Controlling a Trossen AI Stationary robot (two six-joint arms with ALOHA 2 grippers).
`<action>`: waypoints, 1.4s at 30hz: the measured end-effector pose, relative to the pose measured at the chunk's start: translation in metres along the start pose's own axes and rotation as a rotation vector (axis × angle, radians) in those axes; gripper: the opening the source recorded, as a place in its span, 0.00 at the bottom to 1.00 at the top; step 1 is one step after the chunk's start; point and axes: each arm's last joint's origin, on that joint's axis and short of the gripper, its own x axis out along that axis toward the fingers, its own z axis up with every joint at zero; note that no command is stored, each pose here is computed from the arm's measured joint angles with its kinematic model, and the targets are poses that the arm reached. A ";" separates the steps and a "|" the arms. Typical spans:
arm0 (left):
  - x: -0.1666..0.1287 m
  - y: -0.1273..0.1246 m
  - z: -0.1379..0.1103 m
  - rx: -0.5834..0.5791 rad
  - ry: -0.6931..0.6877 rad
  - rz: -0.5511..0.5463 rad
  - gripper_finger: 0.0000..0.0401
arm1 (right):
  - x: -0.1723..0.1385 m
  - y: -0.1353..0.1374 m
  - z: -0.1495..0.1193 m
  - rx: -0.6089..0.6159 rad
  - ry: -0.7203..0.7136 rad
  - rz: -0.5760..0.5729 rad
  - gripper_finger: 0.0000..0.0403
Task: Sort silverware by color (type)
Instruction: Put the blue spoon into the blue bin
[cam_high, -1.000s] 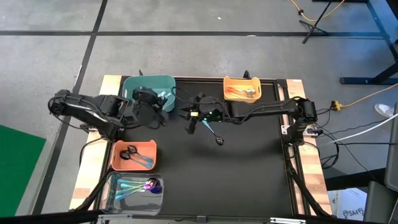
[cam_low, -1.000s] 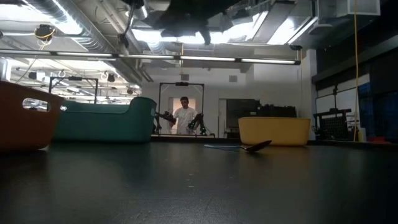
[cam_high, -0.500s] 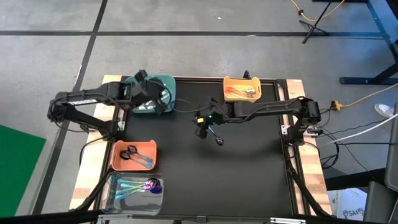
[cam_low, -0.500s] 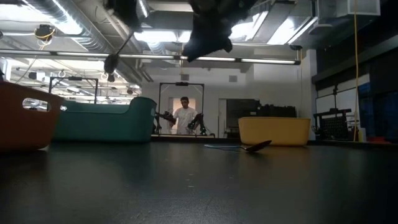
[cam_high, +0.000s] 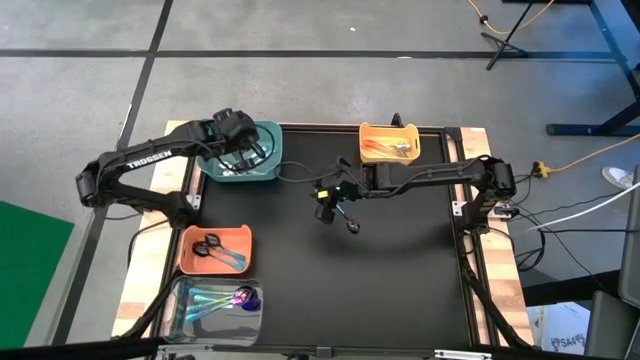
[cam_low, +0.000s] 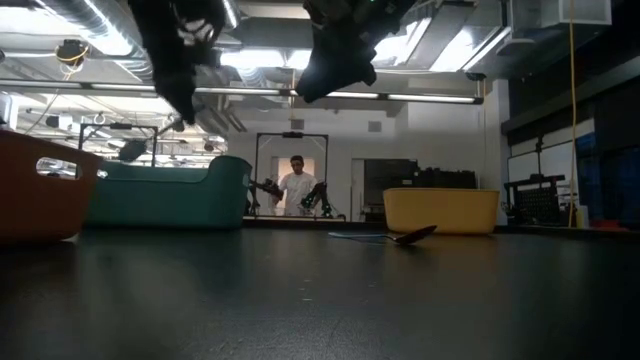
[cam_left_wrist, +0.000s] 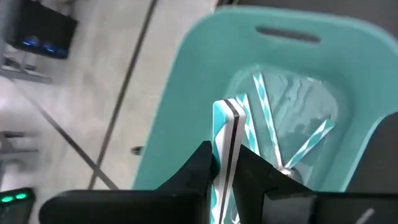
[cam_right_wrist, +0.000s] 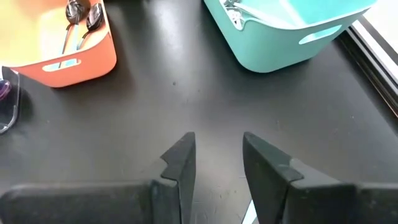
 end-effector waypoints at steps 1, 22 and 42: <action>0.006 0.000 -0.003 0.001 0.009 -0.012 0.09 | 0.000 0.000 0.000 0.000 0.000 0.000 0.30; 0.069 -0.013 -0.045 -0.047 0.051 -0.099 0.09 | 0.000 0.000 0.000 0.001 -0.001 0.000 0.30; 0.084 -0.022 -0.055 -0.070 0.022 -0.080 0.15 | 0.000 0.000 0.001 0.003 -0.010 0.002 0.30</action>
